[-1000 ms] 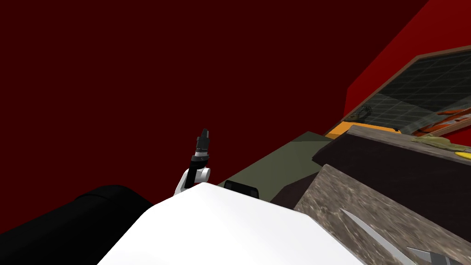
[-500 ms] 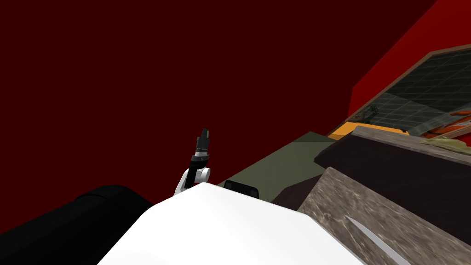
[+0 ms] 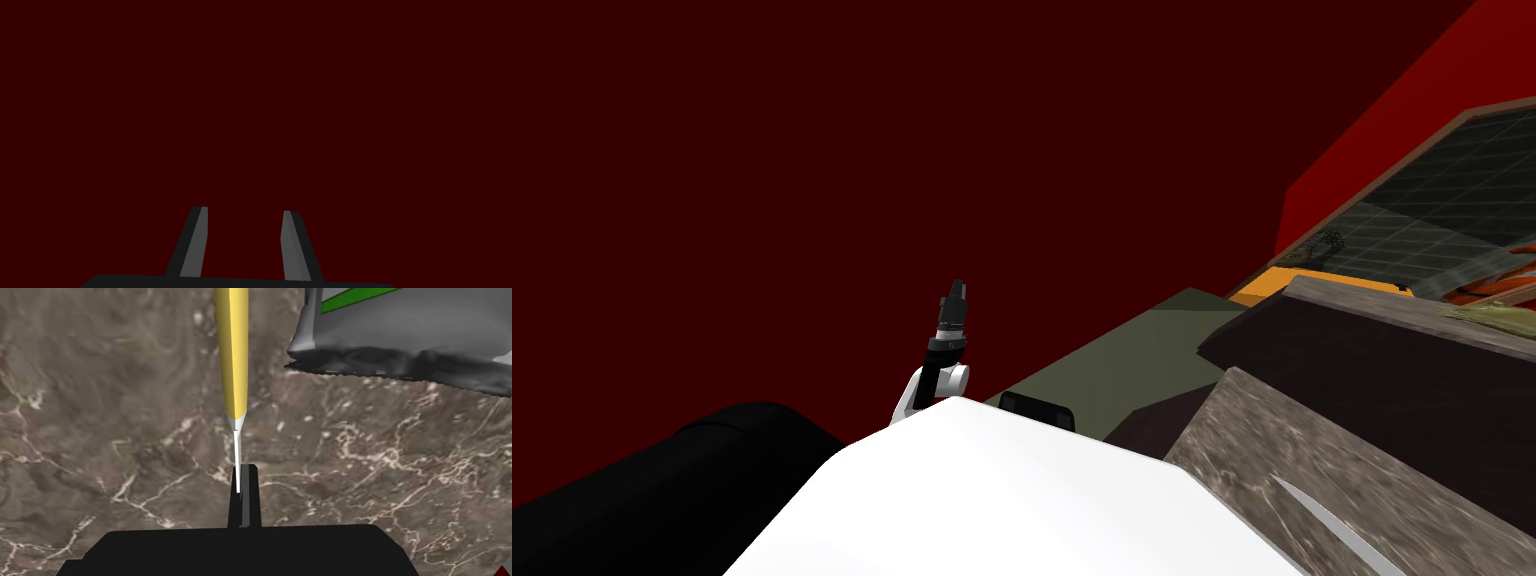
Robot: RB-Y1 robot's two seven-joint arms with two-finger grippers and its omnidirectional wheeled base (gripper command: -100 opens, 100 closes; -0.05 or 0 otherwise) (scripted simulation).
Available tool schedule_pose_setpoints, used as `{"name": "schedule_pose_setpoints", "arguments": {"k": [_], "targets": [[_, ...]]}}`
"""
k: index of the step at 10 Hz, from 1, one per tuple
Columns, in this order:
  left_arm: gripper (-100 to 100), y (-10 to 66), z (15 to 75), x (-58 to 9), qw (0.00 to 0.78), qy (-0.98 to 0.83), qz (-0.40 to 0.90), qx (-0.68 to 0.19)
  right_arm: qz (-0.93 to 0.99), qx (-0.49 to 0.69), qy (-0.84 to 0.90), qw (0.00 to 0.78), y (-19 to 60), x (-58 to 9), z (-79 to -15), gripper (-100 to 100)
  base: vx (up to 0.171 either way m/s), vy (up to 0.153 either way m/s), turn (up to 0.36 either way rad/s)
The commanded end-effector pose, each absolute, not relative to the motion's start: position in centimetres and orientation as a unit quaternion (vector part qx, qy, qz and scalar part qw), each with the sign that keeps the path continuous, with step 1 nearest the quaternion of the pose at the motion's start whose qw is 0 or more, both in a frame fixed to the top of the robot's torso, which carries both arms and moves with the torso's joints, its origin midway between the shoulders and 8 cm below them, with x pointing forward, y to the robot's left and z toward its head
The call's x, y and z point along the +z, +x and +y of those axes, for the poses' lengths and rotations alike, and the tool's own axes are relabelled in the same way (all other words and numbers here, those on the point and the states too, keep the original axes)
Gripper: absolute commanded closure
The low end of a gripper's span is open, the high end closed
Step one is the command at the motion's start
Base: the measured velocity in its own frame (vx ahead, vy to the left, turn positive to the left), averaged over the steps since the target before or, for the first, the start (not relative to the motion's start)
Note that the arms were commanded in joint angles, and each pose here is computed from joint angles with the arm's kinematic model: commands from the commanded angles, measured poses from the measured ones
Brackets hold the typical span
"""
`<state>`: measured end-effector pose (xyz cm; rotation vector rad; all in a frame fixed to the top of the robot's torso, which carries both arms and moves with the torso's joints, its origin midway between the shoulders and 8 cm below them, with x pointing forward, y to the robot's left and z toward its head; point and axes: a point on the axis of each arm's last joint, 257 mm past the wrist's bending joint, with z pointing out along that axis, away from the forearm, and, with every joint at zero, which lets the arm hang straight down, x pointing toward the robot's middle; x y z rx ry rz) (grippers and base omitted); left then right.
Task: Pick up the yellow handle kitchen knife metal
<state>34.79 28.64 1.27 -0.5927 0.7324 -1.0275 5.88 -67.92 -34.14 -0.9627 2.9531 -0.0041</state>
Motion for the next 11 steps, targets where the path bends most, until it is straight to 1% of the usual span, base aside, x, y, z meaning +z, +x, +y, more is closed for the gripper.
{"name": "schedule_pose_setpoints", "arguments": {"k": [1,3,4,5,6,8,9,10,11], "targets": [[0,34.8,28.6,1.3,0.767,-0.273,0.337,-0.473,0.951,-0.001,-0.310,0.018,5.9,-34.1,-67.9,100,0.000,0.000,0.000],[0,34.8,28.6,1.3,0.767,-0.273,0.337,-0.473,0.950,-0.002,-0.311,0.018,5.9,-34.1,-67.9,100,0.000,0.000,0.000],[0,34.8,28.6,1.3,0.767,-0.273,0.337,-0.473,0.950,-0.001,-0.311,0.018,5.9,-34.1,-67.9,0,0.000,0.000,0.000],[0,34.8,28.6,1.3,0.767,-0.273,0.337,-0.473,0.945,-0.019,-0.324,0.029,8.2,-32.6,-68.9,-100,-0.119,0.013,-0.065],[0,34.8,28.6,1.3,0.767,-0.273,0.337,-0.473,0.945,-0.019,-0.324,0.029,8.2,-32.6,-68.9,-100,-0.144,0.011,-0.034],[0,34.8,28.6,1.3,0.767,-0.273,0.337,-0.473,0.938,-0.046,-0.340,0.048,11.5,-30.4,-70.2,-100,-0.179,0.007,-0.055],[0,34.8,28.6,1.3,0.767,-0.273,0.337,-0.473,0.940,-0.040,-0.336,0.043,10.5,-31.0,-69.8,-100,-0.077,0.004,-0.009],[0,34.8,28.6,1.3,0.767,-0.273,0.337,-0.473,0.940,-0.041,-0.337,0.044,10.6,-30.9,-69.9,0,-0.014,0.001,-0.002],[0,34.8,28.6,1.3,0.767,-0.273,0.337,-0.473,0.940,-0.043,-0.336,0.044,10.3,-31.0,-70.5,-100,-0.002,0.013,0.040]]}}
